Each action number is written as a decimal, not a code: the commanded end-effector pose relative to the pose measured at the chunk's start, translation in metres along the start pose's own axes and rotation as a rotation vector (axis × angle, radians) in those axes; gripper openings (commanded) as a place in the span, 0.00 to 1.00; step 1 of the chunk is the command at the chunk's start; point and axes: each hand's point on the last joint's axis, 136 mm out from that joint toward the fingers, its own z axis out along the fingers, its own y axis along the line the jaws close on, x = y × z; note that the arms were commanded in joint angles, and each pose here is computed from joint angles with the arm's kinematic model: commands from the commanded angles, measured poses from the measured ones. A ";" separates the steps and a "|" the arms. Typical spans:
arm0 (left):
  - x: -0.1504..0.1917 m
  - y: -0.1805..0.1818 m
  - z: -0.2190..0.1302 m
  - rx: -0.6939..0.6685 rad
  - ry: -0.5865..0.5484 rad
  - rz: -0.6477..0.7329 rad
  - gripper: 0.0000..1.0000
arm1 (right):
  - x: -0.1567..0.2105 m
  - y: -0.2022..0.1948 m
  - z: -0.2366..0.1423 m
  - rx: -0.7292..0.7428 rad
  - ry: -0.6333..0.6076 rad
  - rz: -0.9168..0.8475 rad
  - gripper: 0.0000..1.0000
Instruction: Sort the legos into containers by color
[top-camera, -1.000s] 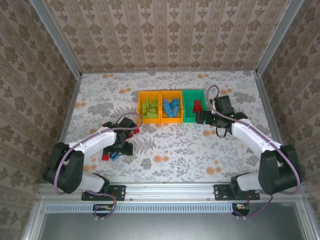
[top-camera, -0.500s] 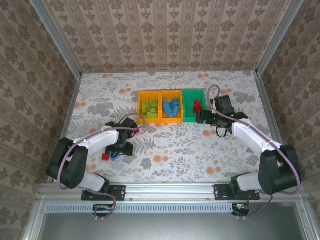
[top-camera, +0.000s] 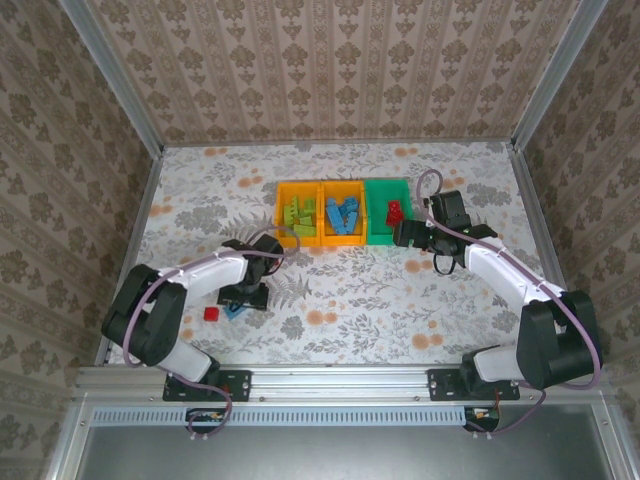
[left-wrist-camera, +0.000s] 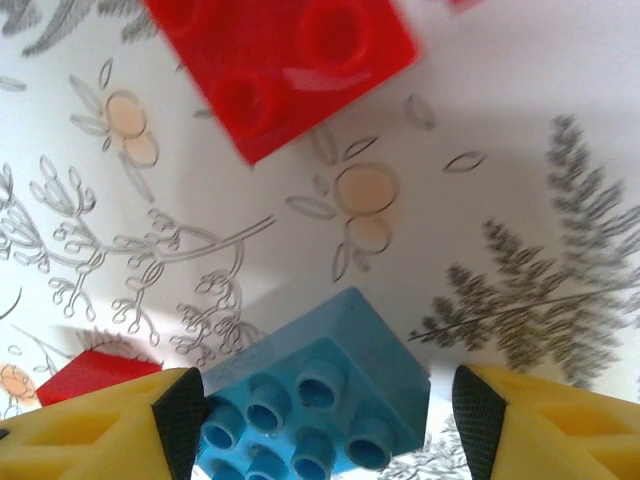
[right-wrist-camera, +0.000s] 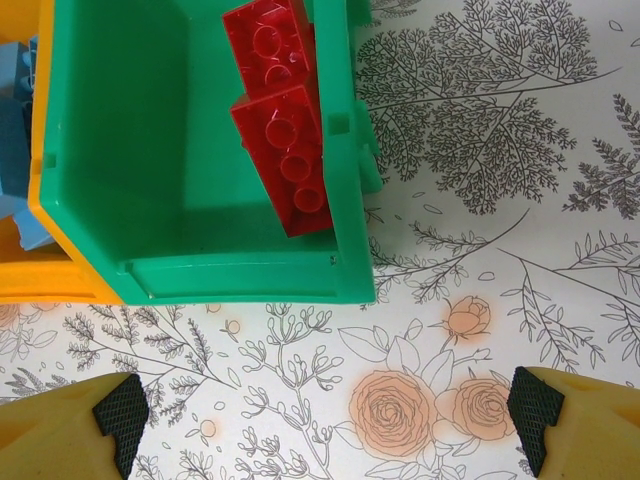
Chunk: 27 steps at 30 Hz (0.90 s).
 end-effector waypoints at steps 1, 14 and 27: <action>-0.014 -0.021 0.000 0.062 -0.016 -0.003 0.70 | 0.003 -0.004 -0.006 -0.001 -0.001 0.013 0.96; -0.042 -0.037 -0.021 0.084 -0.081 0.000 0.70 | 0.007 -0.013 -0.012 0.011 -0.012 0.029 0.96; -0.007 -0.015 -0.022 0.050 -0.056 -0.034 0.71 | 0.009 -0.013 -0.013 0.006 -0.009 0.042 0.96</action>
